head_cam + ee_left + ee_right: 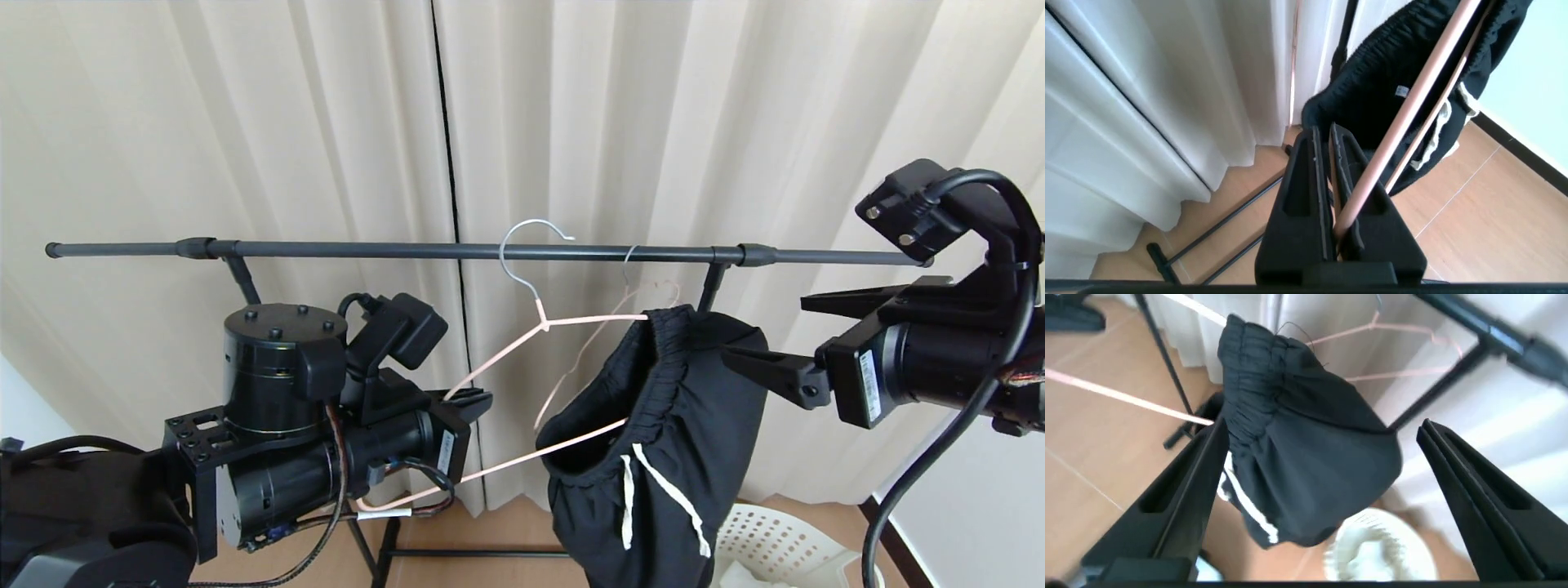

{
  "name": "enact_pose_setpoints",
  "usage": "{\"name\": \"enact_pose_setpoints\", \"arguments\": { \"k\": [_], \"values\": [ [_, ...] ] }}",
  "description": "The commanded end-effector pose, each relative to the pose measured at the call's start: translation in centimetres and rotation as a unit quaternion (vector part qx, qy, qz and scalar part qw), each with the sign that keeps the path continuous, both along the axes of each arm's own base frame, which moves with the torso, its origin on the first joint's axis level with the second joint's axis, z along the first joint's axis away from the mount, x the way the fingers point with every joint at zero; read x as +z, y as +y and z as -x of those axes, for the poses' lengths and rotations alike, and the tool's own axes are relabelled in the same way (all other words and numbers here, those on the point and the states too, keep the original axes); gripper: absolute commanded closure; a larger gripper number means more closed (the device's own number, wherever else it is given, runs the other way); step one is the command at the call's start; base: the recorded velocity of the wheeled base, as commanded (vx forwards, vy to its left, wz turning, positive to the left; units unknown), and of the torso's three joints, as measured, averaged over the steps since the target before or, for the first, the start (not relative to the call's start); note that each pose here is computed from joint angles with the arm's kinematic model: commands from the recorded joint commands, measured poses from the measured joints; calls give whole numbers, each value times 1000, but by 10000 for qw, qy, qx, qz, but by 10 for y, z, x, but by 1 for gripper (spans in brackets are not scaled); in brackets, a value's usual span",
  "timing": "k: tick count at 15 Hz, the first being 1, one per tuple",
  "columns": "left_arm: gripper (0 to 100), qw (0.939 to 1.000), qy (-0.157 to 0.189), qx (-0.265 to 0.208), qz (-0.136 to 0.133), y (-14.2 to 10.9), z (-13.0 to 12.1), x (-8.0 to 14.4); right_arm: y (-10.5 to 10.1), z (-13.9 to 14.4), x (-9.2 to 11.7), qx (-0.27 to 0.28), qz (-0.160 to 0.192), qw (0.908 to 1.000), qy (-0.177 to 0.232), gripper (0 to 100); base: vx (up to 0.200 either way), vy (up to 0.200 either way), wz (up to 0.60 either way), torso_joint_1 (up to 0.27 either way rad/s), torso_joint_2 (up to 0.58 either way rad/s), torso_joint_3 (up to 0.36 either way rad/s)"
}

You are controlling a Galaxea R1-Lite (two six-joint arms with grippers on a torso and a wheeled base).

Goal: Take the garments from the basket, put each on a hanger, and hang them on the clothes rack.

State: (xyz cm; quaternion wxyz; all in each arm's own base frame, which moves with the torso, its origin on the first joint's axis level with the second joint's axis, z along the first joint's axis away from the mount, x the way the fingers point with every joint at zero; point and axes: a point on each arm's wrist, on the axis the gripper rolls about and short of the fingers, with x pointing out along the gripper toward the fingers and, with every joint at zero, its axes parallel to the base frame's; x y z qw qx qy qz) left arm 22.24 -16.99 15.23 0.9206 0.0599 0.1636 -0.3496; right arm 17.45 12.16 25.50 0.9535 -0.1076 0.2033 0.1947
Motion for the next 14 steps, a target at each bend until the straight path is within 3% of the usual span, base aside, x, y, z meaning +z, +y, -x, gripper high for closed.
{"name": "enact_pose_setpoints", "arguments": {
  "k": [1,4,7,8,9,10,14],
  "values": [
    [100,10000,-6,-11,5,-1,0,0,12,3,-8,71,77,9999,125,0,0,0,0,0,0,0],
    [100,10000,20,-14,-23,0,2,-2,5,10,-4,463,513,9975,-153,0,0,0,0,0,0,0],
    [100,10000,15,-36,-40,2,3,-2,-20,-3,0,1393,1098,9837,-296,0,0,0,0,0,0,0],
    [100,10000,16,-47,-50,2,4,-2,-32,-14,3,1900,1323,9724,-298,0,0,0,0,0,0,0],
    [100,10000,16,-47,-50,2,4,-2,-32,-15,3,1926,1333,9717,-286,0,0,0,0,0,0,0],
    [100,10000,2,-88,-41,2,5,-1,-42,-33,4,2322,1589,9595,-124,0,0,0,0,0,0,0],
    [100,9987,-103,-480,-129,5,12,-1,-59,-82,17,3295,1824,9255,395,0,0,0,0,0,0,0]
  ]
}}
